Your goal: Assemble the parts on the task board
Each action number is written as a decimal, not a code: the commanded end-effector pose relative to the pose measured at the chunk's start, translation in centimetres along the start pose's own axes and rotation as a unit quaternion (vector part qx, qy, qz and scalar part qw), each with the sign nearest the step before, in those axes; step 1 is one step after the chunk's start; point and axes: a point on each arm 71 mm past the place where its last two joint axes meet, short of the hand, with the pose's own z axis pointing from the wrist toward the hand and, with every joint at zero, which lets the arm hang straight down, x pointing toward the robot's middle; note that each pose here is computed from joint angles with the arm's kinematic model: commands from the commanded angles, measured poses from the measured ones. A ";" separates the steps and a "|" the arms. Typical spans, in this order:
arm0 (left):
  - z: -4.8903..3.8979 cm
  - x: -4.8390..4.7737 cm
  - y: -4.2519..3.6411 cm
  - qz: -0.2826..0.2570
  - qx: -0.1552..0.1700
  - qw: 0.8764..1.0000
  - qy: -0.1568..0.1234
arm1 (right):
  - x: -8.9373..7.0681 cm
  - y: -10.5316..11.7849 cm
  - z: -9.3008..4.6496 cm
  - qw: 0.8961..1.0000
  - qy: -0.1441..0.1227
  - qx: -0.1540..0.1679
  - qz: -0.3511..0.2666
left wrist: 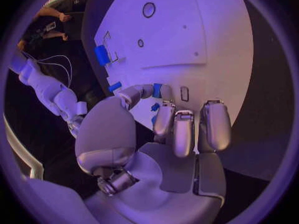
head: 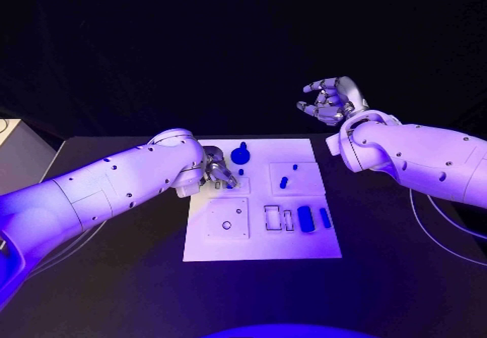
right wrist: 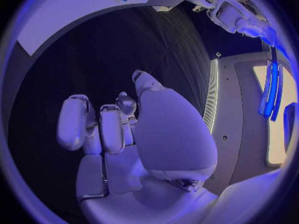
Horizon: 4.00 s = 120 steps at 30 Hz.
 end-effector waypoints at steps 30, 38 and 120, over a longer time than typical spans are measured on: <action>0.17 -0.32 0.33 -0.025 0.003 1.000 -0.015 | 0.2 0.1 0.0 1.000 0.010 -0.001 0.001; 0.17 -0.41 0.43 -0.027 0.002 0.999 -0.018 | 0.2 0.0 0.0 1.000 0.011 -0.001 0.001; -1.21 -0.04 1.78 -0.074 0.023 0.996 0.051 | 0.3 -0.2 -0.1 1.000 0.015 0.002 0.001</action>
